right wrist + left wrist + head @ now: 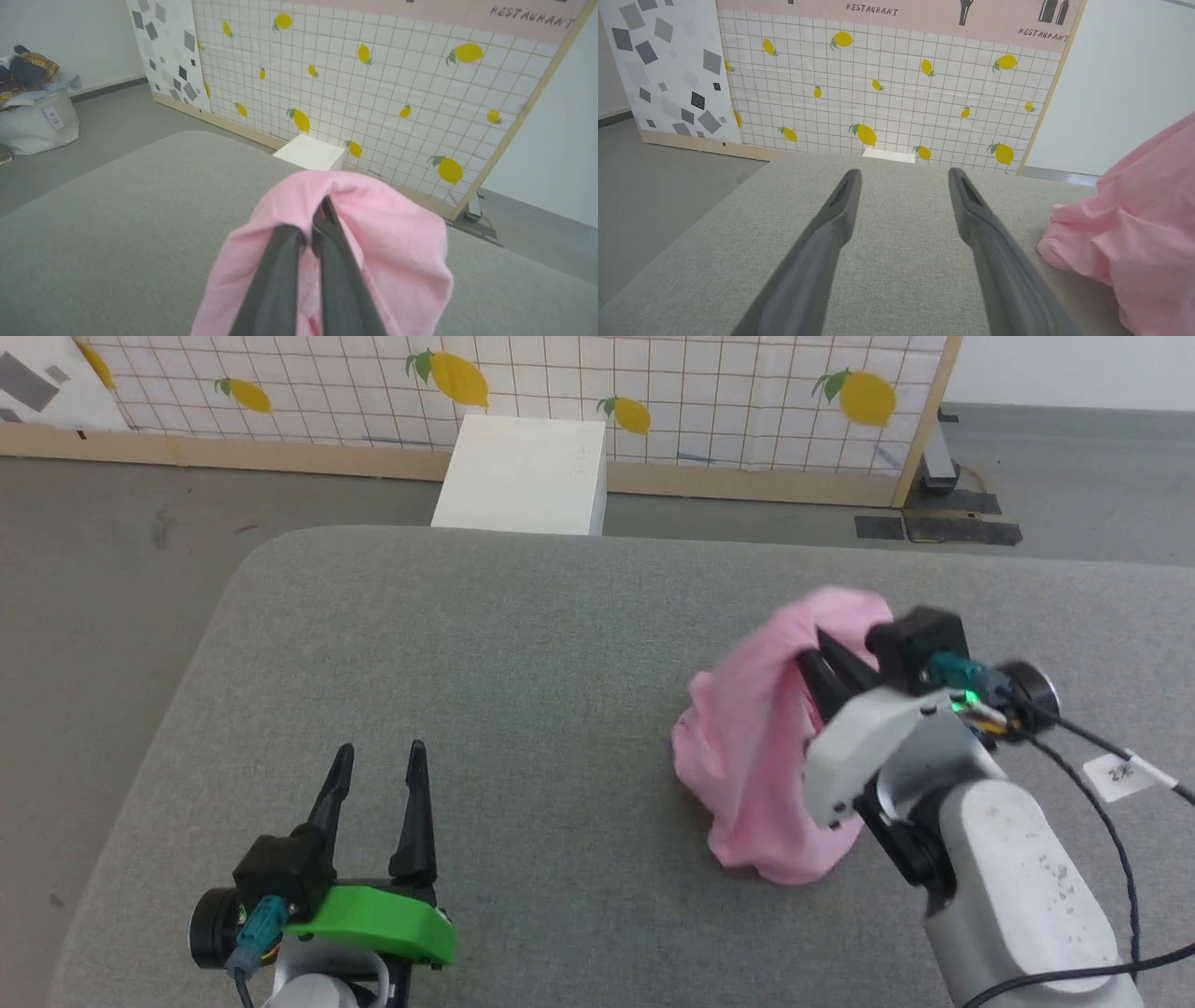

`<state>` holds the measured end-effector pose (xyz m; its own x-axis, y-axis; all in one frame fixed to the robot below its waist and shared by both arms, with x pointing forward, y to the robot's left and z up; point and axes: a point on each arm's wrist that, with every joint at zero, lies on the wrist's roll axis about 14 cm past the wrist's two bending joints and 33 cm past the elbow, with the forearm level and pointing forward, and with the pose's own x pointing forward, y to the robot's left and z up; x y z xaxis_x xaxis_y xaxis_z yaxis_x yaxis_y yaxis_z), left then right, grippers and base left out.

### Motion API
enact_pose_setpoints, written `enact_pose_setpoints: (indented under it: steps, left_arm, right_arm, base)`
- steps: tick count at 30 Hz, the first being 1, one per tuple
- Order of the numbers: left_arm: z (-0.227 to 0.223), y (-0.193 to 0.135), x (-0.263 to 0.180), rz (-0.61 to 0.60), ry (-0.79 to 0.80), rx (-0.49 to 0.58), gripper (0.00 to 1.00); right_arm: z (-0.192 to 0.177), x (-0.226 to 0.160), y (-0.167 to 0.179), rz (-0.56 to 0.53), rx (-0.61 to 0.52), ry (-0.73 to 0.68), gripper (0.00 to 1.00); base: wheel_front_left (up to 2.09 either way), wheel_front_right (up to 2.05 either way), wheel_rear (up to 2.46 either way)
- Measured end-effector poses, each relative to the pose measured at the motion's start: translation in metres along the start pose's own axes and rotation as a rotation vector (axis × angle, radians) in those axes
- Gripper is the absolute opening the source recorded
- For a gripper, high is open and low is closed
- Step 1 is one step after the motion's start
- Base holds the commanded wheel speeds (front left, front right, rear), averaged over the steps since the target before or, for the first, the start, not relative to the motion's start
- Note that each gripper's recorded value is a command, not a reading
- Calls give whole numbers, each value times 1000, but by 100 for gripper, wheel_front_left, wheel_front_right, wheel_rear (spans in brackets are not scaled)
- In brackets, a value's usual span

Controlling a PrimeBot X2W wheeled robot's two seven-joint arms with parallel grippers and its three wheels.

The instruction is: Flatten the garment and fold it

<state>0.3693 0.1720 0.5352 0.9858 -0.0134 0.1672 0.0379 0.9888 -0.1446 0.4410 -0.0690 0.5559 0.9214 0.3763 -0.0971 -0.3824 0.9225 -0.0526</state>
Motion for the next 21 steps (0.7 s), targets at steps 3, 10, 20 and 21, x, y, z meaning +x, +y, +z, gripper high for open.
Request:
enact_pose_setpoints:
  steps: [3, 10, 20, 21]
  left_arm:
    - [2, -2, 0, -5, -5, -1, 100]
    - [3, -4, -1, -10, -8, -1, 100]
    - [-4, -11, 1, -32, 11, -6, 100]
    - [-5, -12, 1, -35, 14, -7, 100]
  right_arm:
    - [55, -2, 20, 66, 12, -170, 0]
    - [92, -16, 2, 23, 61, -280, 0]
    - [-78, -61, -111, -344, 39, 252, 100]
    - [-89, -67, -117, -368, 47, 286, 100]
  base:
    - [0, 0, 0]
    - [0, 0, 0]
    - [0, 0, 0]
    - [0, 0, 0]
